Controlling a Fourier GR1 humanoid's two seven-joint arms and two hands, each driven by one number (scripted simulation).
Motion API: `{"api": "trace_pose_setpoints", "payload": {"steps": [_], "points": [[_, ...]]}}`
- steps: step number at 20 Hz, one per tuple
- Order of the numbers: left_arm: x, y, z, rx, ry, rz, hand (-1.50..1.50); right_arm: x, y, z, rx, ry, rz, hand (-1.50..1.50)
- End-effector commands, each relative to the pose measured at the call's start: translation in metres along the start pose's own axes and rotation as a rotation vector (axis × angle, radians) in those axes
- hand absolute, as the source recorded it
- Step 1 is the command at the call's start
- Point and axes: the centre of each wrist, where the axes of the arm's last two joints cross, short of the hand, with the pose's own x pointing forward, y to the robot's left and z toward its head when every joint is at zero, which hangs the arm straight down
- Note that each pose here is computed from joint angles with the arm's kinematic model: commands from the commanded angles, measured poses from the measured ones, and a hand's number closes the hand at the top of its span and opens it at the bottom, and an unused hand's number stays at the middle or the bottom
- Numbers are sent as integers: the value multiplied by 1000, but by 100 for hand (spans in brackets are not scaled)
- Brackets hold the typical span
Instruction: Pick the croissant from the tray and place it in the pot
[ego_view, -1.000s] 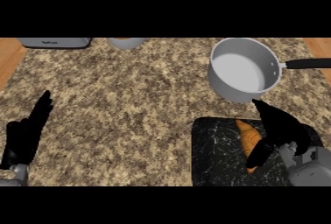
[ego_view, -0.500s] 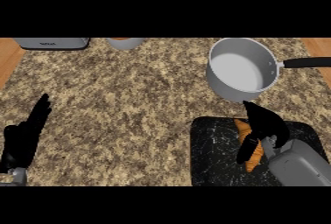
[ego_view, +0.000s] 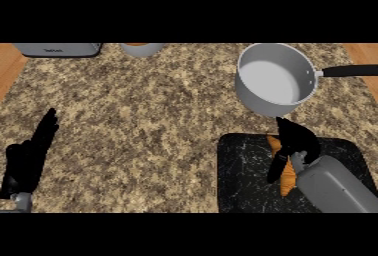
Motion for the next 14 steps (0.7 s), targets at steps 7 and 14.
{"api": "trace_pose_setpoints", "payload": {"steps": [7, 14], "points": [[12, 11, 0, 2, 0, 6, 0, 4, 11, 3, 54, 68, 101, 150], [2, 1, 3, 8, 6, 8, 0, -8, 6, -9, 17, 38, 114, 150]]}}
